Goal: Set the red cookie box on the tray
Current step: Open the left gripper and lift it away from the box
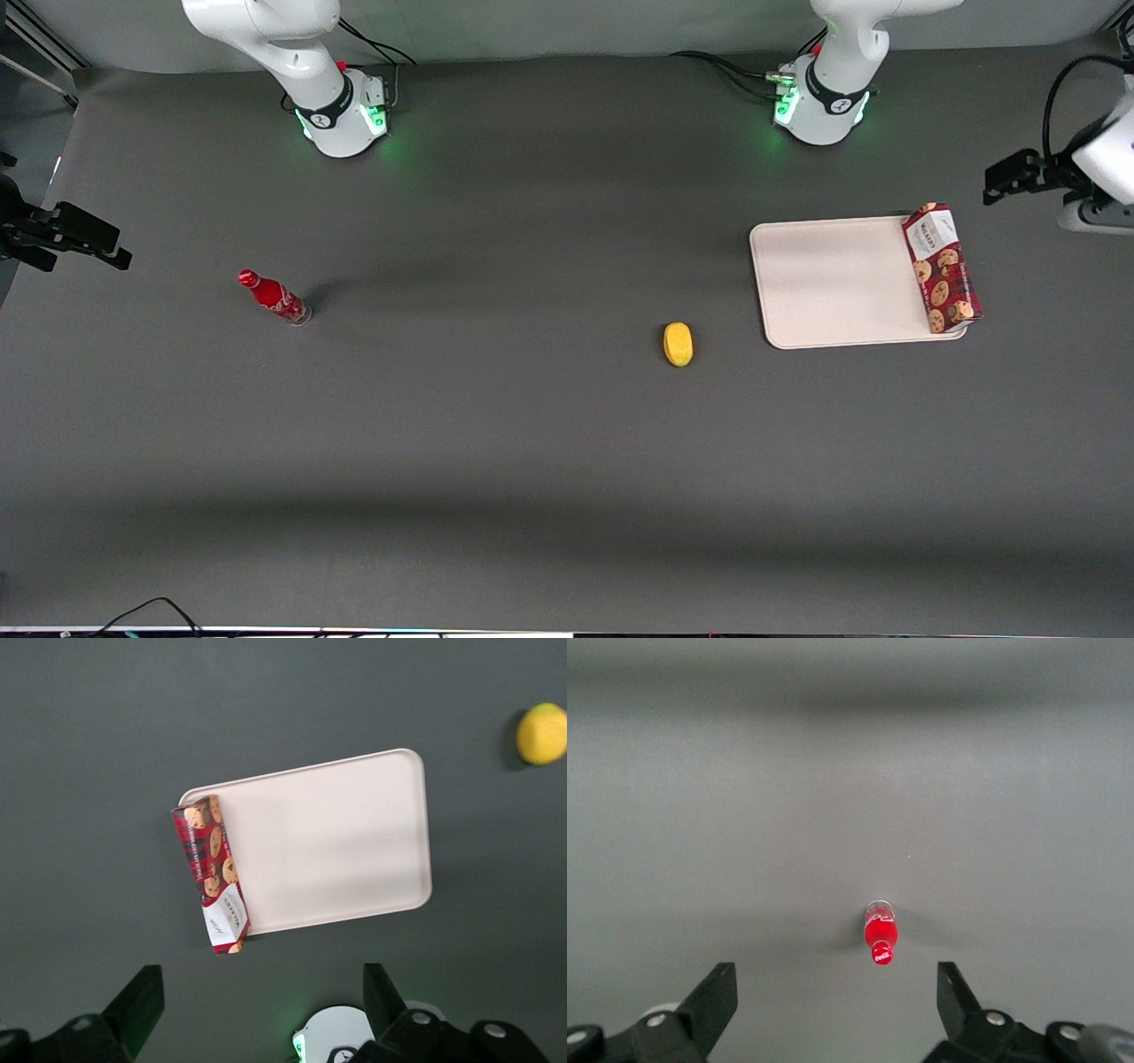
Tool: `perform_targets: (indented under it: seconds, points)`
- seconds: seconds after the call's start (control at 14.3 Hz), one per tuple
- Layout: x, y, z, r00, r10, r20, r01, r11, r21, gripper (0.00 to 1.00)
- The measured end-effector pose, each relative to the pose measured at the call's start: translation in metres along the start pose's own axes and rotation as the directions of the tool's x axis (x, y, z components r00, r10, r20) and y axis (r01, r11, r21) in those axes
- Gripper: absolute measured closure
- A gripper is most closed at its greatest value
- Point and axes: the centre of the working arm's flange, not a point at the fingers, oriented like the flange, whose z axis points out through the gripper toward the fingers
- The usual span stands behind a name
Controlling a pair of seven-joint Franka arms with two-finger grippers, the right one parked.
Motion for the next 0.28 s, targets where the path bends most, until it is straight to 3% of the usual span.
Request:
perform_targets:
  seconds: [0.28]
  points:
    - [-0.001, 0.012, -0.041, 0.999, 0.017, -0.043, -0.016, 1.000, 0.004, 0.00]
